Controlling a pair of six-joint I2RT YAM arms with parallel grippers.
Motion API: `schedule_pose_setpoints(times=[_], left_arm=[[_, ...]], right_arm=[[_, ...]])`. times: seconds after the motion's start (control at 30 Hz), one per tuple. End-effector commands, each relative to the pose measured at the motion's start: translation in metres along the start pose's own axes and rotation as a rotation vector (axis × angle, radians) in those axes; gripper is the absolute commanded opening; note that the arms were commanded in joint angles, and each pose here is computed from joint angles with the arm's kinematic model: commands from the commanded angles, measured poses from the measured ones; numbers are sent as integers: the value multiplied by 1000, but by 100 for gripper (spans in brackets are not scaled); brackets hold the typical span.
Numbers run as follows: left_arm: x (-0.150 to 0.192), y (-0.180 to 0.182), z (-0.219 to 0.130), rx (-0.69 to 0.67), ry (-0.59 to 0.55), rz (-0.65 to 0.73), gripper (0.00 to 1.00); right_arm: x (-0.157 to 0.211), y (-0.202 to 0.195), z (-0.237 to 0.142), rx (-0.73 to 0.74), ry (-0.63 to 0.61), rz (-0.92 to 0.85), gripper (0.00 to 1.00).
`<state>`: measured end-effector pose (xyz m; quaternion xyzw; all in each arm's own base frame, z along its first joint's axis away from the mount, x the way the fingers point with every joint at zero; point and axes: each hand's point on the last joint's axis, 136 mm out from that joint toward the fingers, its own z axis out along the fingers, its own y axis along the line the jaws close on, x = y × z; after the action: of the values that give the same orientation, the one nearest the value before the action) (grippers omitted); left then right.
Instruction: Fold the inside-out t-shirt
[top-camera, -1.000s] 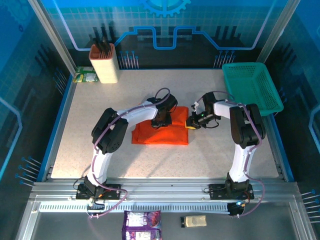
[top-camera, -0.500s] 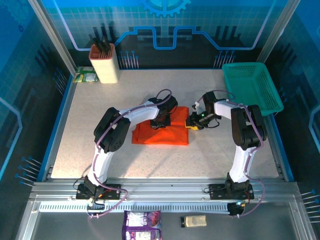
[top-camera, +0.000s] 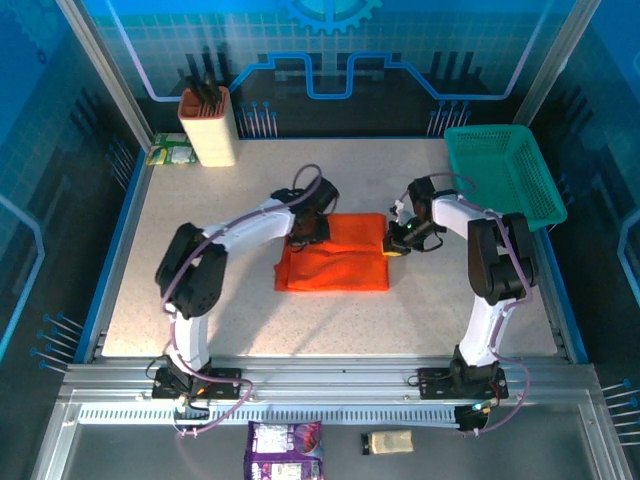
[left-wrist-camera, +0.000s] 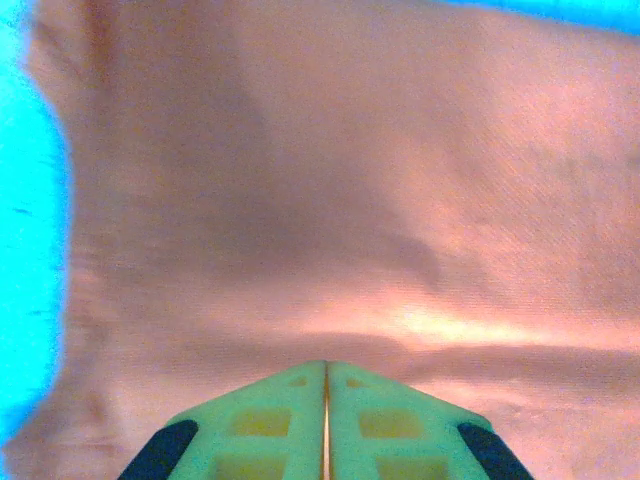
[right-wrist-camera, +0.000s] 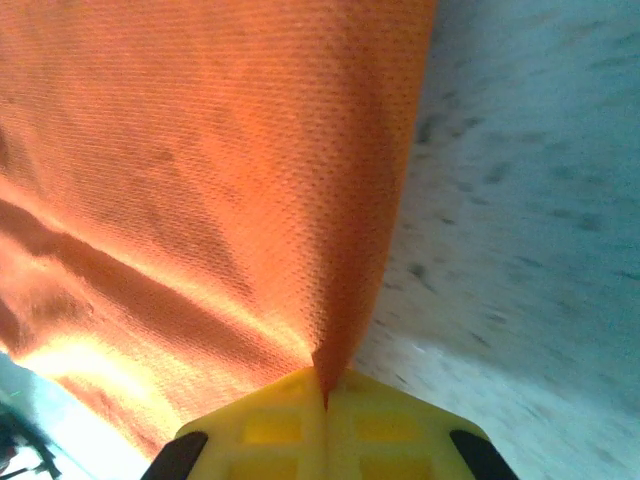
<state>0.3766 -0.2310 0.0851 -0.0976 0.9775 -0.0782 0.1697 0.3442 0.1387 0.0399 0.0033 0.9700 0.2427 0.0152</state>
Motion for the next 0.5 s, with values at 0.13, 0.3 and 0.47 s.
schedule_pose_setpoints(times=[0.13, 0.3, 0.47], left_arm=[[23, 19, 21, 127, 181, -98, 5], [40, 1, 41, 227, 248, -140, 2], [54, -13, 55, 336, 303, -185, 1]], right_arm=[[-5, -31, -83, 435, -55, -84, 0], [-6, -2, -96, 489, -68, -153, 0], [6, 51, -83, 450, -45, -223, 0]])
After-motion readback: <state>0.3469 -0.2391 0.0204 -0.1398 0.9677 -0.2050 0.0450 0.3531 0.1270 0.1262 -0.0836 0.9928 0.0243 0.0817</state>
